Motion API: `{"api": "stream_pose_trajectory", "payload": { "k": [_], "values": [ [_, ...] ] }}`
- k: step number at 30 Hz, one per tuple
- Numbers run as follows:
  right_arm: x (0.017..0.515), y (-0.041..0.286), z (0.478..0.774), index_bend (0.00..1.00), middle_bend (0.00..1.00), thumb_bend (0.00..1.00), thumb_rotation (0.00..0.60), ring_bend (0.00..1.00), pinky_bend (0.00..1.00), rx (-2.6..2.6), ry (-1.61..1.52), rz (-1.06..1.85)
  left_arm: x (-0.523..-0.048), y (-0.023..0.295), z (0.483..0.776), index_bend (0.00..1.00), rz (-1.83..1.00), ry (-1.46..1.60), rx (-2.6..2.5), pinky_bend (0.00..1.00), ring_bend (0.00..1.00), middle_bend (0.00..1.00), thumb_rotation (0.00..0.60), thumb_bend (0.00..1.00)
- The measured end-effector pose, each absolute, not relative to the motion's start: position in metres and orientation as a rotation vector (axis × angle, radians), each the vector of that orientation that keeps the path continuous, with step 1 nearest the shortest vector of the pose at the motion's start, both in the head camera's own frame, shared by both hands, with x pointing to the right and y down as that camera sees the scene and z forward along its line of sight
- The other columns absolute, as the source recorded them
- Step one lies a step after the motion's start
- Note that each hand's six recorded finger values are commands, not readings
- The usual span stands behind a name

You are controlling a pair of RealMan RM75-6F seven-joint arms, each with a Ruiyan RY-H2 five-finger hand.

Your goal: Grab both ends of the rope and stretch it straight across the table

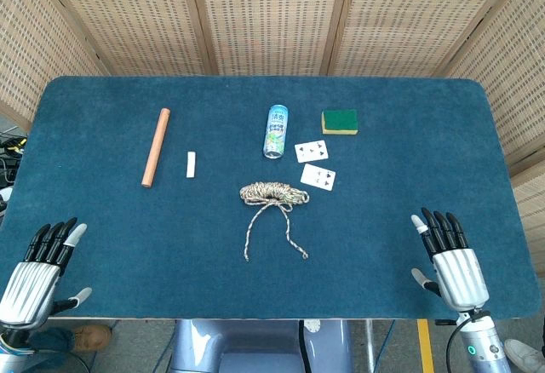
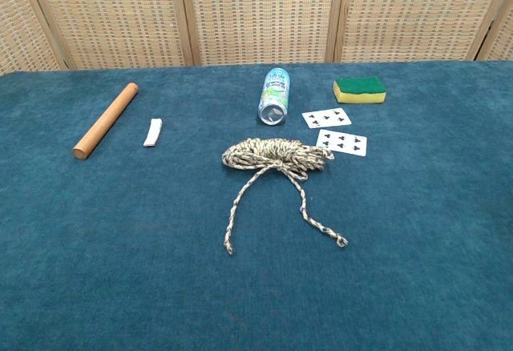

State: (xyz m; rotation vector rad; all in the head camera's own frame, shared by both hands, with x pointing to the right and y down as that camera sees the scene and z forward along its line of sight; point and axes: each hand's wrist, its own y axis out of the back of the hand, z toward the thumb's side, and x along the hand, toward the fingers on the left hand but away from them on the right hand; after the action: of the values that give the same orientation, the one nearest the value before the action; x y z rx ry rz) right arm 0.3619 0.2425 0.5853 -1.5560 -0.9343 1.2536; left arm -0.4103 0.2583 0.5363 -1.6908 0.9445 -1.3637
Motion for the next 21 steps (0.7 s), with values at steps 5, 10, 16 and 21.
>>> {"api": "stream_pose_trajectory", "payload": {
  "k": [5,10,16,21],
  "values": [
    [0.36,0.243,0.585,0.0,0.0,0.0,0.6,0.0,0.0,-1.55,-0.924,1.257,-0.41,0.258,0.536,0.0,-1.362,0.945,-1.694,0.0,0.0,0.0,0.6,0.0],
    [0.356,0.245,0.587,0.0,0.0,0.0,0.6,0.0,0.0,-1.565,-0.91,1.253,-0.41,0.258,0.536,0.0,-1.359,0.946,-1.697,0.0,0.0,0.0,0.6,0.0],
    [0.325,0.239,0.601,0.02,0.0,0.18,0.6,0.0,0.0,-1.689,-0.801,1.197,-0.407,0.257,0.538,0.0,-1.362,0.933,-1.699,0.0,0.0,0.0,0.6,0.0],
    [0.285,0.23,0.614,0.21,0.0,0.78,0.6,0.0,0.0,-1.819,-0.646,1.128,-0.405,0.256,0.543,0.0,-1.376,0.918,-1.698,0.0,0.0,0.0,0.6,0.0]
  ]
}}
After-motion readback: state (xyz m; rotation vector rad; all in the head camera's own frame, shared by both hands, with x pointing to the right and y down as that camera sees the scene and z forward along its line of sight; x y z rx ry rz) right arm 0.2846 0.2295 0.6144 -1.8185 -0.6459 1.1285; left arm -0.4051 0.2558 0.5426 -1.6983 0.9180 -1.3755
